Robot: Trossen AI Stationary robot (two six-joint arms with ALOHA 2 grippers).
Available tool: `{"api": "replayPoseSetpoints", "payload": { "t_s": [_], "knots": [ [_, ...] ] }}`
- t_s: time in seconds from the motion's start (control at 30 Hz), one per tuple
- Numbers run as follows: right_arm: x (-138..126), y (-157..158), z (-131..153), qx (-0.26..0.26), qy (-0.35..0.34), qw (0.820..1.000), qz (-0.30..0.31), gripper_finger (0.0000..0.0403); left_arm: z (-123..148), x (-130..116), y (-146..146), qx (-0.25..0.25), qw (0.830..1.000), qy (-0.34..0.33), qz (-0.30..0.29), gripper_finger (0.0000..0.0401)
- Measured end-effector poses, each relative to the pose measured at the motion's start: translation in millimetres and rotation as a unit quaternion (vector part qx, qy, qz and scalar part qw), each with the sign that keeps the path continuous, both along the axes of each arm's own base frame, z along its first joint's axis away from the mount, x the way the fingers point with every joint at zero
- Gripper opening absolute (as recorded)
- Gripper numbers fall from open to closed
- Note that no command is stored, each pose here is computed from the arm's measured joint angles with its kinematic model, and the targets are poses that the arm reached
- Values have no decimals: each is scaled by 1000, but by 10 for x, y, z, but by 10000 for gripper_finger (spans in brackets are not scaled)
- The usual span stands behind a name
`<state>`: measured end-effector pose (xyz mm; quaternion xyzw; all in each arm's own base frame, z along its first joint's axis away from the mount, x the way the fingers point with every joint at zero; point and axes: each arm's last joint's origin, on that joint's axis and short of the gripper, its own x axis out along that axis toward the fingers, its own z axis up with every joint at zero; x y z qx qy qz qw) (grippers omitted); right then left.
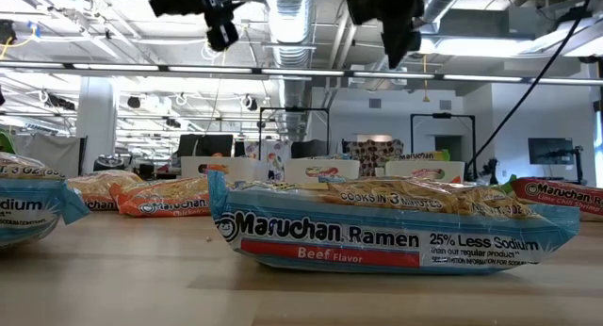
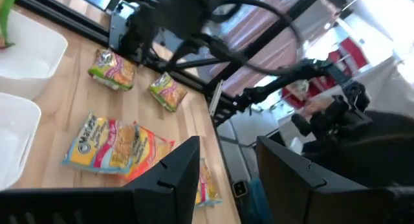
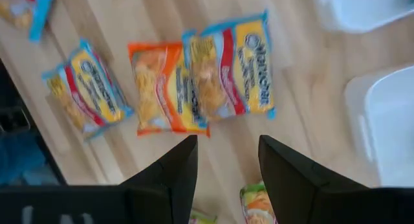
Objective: Sort Maruchan noodles
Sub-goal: Put the blue noodle pack into the center white bin
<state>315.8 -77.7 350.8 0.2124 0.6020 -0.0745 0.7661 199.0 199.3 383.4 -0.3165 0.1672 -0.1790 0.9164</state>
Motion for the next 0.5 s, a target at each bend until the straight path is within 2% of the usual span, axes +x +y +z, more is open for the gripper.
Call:
{"api": "replayPoseSetpoints", "payload": {
  "t_s": [0.13, 0.27, 0.5],
  "knots": [
    [-25, -26, -236, 35, 28, 999, 23, 188, 95, -36, -197, 28, 999, 13, 8, 137],
    [-64, -41, -496, 91, 49, 994, 41, 188, 184, -48, -360, 53, 998, 26, 25, 137],
    [-147, 87, -933, 191, 79, 976, 68, 189, 274, -30, -580, 71, 994, 53, 58, 137]
  ]
}}
